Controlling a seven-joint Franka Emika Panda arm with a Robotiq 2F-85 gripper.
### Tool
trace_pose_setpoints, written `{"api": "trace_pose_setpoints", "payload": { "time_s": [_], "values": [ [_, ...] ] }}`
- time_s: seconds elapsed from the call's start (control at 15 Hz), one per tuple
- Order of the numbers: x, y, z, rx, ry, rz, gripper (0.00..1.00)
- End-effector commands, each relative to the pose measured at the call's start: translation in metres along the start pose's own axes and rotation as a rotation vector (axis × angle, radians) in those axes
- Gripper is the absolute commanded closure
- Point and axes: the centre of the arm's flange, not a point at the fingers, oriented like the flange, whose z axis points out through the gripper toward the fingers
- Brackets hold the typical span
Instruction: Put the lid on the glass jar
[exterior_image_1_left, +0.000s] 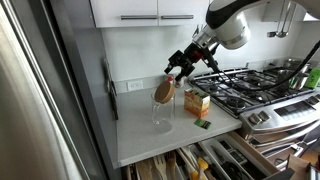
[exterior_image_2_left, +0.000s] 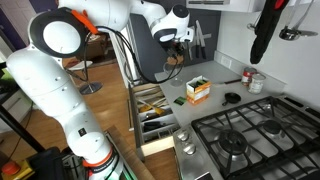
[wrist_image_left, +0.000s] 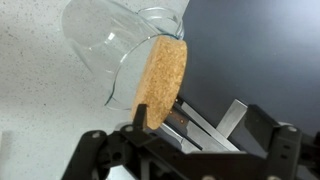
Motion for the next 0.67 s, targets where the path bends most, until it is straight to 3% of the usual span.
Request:
{"api": "trace_pose_setpoints", "payload": {
  "time_s": [0.0, 0.33, 0.4, 0.53, 0.6],
  "values": [
    [0.005, -0.018, -0.004, -0.028, -0.047, -0.128, 0.00],
    [0.000, -0.041, 0.008, -0.025, -0.136, -0.342, 0.02],
    [0.000, -0.044, 0.010, -0.023, -0.143, -0.380, 0.26],
    [0.001, -0.047, 0.013, -0.041, -0.141, -0.461, 0.30],
    [0.002, -0.047, 0.016, -0.048, -0.143, -0.496, 0.38]
  ]
}}
